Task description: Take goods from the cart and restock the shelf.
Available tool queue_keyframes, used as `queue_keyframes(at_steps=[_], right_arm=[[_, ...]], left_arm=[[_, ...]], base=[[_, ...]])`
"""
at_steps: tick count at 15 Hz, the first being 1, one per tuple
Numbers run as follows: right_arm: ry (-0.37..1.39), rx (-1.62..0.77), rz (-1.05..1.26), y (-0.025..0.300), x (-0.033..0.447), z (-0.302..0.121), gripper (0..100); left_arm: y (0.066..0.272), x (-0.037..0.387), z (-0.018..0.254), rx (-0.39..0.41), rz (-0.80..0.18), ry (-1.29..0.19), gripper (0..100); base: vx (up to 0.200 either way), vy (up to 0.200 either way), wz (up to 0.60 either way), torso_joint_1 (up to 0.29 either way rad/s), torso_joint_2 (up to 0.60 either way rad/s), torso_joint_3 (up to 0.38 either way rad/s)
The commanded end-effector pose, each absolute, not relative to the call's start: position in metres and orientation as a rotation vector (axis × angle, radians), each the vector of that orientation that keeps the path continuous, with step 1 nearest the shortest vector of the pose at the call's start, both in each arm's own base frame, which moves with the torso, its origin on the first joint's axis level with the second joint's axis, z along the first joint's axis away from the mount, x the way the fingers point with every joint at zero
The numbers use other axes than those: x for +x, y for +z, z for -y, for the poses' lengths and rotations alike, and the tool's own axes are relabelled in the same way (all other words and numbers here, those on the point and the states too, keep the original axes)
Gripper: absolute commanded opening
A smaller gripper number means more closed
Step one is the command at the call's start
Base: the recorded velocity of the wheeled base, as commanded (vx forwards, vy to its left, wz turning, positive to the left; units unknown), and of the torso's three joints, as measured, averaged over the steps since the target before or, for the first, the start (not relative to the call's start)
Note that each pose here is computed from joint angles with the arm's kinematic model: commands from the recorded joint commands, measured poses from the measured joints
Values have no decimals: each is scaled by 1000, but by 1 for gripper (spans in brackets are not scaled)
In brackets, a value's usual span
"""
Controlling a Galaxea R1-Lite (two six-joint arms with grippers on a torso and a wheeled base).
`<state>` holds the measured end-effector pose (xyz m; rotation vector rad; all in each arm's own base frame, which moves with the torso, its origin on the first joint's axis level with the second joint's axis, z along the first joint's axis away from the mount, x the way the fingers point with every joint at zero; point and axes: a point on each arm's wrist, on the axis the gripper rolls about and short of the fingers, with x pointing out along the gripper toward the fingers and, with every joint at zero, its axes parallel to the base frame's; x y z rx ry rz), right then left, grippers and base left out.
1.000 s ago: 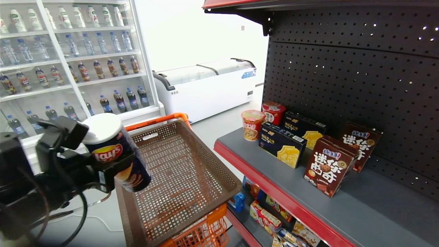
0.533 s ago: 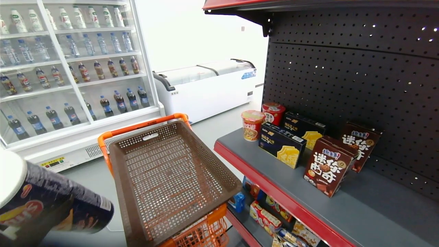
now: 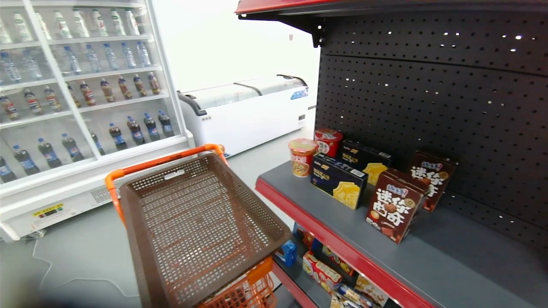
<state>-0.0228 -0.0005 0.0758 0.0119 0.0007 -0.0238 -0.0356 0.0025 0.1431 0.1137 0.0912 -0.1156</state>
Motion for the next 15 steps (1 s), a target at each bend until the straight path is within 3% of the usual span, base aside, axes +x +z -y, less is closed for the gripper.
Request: queue_keyframes(at_steps=[1,11,15], right_arm=[[-25,12,-1,76,-23,1,100],[-25,12,-1,76,-23,1,100],[-25,12,0,76,-23,1,100]], left_arm=[[142,-47,-3,111,-14,-107,0],[134,-43,-3,111,-49,-109,0],[134,-43,-3,75,-51,-105,0]], base=[[0,0,-600,12,7,12],[0,0,-600,0,2,2],[0,0,-600,1,1,1]])
